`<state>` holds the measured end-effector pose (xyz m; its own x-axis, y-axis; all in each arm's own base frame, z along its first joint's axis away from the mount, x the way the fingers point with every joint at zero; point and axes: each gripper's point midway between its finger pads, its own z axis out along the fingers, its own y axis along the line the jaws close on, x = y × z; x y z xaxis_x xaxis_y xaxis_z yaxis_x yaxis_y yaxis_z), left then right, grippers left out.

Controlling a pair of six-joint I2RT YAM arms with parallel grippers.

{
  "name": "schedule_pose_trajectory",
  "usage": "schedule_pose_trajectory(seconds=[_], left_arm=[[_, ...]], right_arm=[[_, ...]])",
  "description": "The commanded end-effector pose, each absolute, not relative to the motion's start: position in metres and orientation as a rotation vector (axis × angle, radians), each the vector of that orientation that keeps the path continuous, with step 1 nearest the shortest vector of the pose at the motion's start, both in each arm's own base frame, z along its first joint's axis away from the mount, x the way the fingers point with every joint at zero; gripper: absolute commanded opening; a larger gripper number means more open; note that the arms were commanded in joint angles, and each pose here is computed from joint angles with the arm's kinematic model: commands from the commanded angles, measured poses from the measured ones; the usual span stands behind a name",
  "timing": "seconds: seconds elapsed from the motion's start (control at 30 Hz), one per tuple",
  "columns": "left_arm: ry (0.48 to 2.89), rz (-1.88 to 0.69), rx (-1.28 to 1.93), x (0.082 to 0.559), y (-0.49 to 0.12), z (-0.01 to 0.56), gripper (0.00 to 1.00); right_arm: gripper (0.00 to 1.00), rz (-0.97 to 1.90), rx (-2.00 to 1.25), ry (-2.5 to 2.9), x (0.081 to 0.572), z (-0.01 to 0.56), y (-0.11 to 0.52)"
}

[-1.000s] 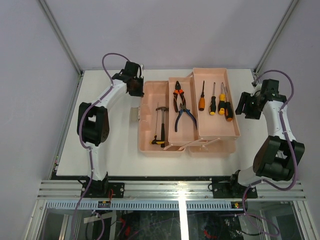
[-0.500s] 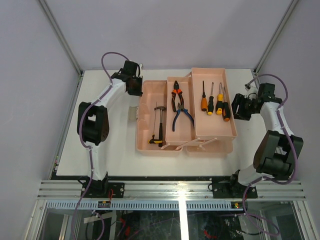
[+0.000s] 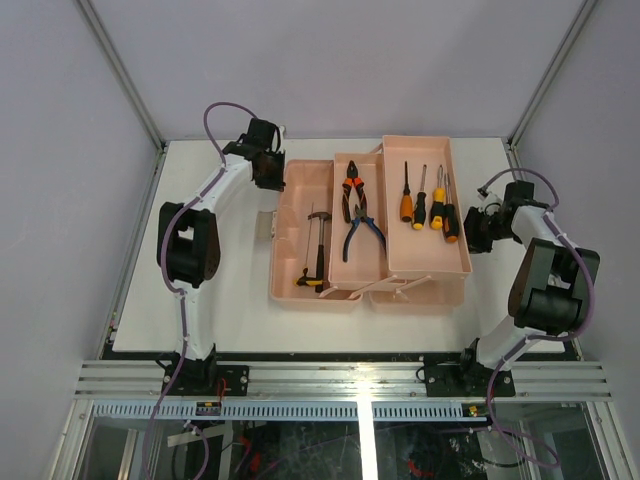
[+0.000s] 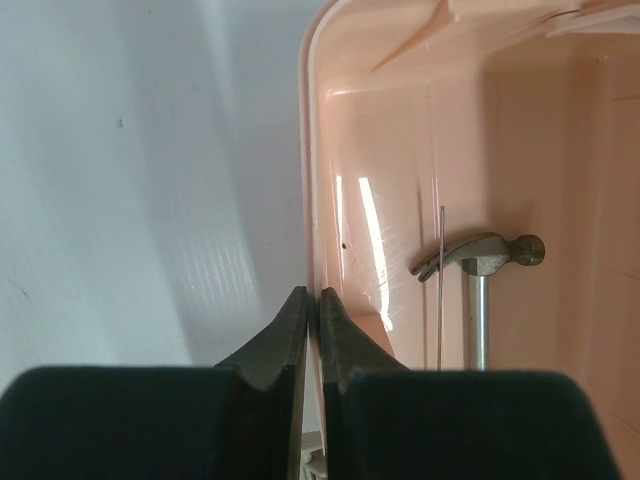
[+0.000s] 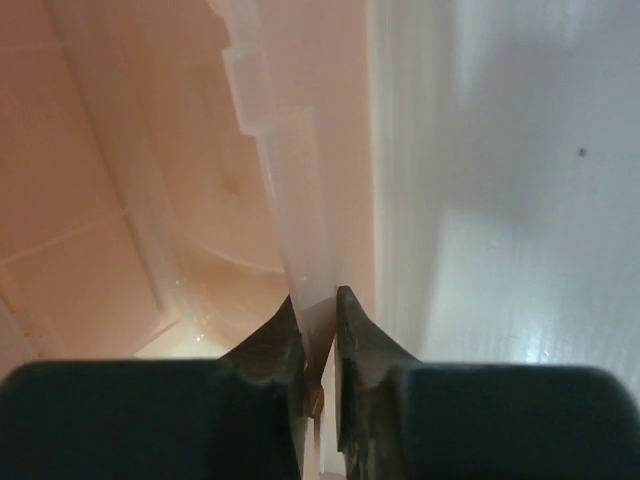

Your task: Pack the tool kit

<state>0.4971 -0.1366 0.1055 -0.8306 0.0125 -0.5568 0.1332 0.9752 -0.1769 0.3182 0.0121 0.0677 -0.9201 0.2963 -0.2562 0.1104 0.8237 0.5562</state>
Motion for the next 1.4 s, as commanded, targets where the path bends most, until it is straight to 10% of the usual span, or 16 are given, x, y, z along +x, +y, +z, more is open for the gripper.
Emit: schedule_pose_trajectory(seconds=[0.0, 0.5, 1.13, 1.23, 1.37], left_arm=[[2.728, -0.112, 0.088, 0.474, -0.099, 0.046, 0.0], [2.719, -0.04, -0.123, 0.479, -0.092, 0.056, 0.0], [2.762, -0.154, -0.229, 0.46, -0.109, 0.059, 0.0], [2.776, -0.197, -0.242, 0.458, -0.114, 0.056, 0.16], [2.78, -0.242, -0.254, 0.459, -0.119, 0.054, 0.63]], right_arm=[[0.02, 0.688, 0.278, 2.643, 0.329, 0.082, -0.001], [0.0, 0.193, 0.13, 2.397, 0.366, 0.244, -0.024], [0.0, -0.33, -0.156, 2.355, 0.373, 0.296, 0.06], [0.0, -0.409, -0.198, 2.354, 0.372, 0.295, 0.072], [0.0, -0.492, -0.234, 2.336, 0.375, 0.297, 0.086]])
